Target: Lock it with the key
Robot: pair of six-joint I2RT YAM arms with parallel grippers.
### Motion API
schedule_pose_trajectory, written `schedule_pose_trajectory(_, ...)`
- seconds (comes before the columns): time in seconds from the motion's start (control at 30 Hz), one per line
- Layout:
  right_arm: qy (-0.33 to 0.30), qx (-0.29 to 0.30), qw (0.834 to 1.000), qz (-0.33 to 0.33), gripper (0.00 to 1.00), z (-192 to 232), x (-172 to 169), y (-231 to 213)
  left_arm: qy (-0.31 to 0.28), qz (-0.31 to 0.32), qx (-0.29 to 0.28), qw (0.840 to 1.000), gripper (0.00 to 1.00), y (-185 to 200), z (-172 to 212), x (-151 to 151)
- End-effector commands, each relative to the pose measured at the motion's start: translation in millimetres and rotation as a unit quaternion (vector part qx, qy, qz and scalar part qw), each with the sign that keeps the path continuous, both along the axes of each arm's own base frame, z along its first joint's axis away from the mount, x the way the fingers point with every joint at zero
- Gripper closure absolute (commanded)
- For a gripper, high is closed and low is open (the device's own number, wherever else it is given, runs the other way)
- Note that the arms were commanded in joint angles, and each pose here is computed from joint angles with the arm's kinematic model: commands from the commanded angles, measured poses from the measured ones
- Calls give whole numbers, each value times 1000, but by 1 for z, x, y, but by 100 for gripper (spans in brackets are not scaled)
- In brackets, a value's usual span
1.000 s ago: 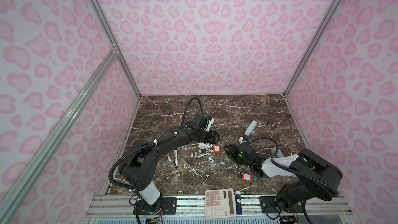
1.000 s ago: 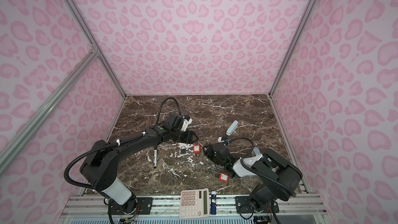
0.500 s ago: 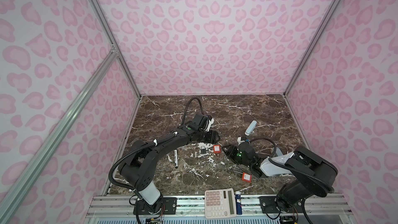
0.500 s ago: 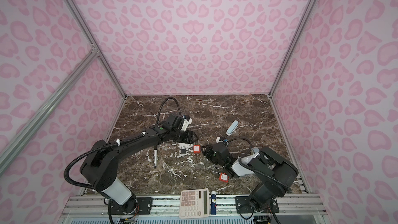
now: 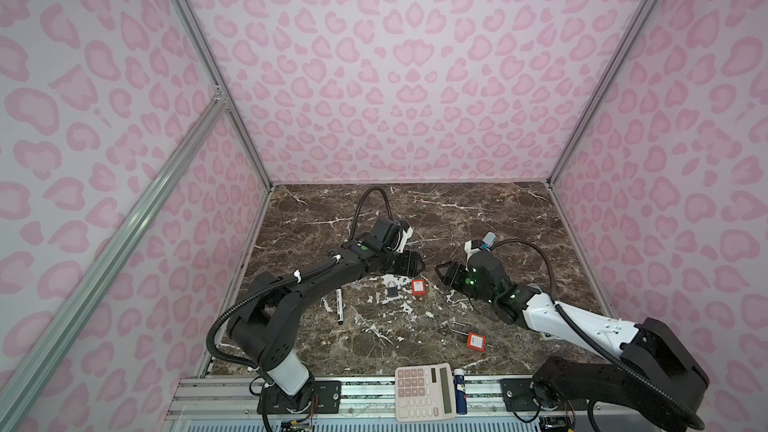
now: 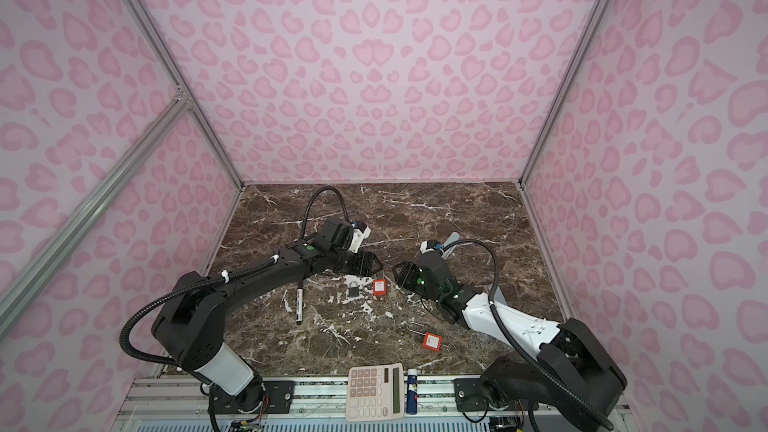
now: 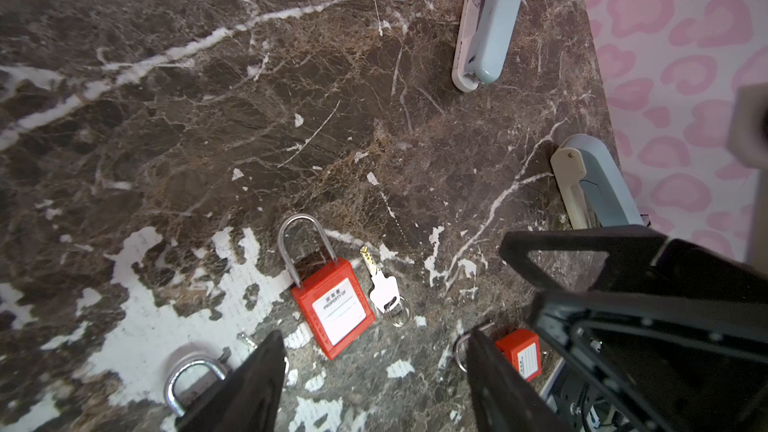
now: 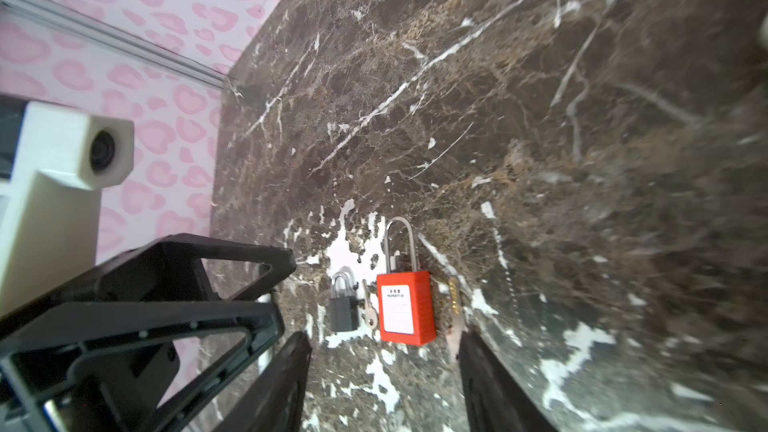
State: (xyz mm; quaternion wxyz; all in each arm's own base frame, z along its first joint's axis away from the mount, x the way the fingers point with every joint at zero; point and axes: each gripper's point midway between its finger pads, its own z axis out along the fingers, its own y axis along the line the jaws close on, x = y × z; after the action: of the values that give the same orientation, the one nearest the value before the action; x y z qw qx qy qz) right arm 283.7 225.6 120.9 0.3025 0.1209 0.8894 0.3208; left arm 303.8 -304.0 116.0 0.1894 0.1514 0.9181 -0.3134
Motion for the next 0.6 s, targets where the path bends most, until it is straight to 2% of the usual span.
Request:
schedule_pose_trajectory(0.0, 87, -174, 976, 96, 40, -34, -49, -34, -12, -6, -8, 1000, 30, -3, 8, 3)
schedule_pose_trajectory(0.23, 139, -345, 910, 183, 38, -31, -91, -48, -7, -11, -16, 1000, 30, -7, 11, 2)
schedule_pose_trajectory(0.33, 162, -372, 891, 205, 37, -35, -105, -46, -8, -13, -13, 1000, 29, -5, 11, 0)
schedule_pose_trajectory(0.57, 182, -415, 860, 235, 34, -46, -132, -45, -5, -8, 12, 1000, 29, 10, 0, -2)
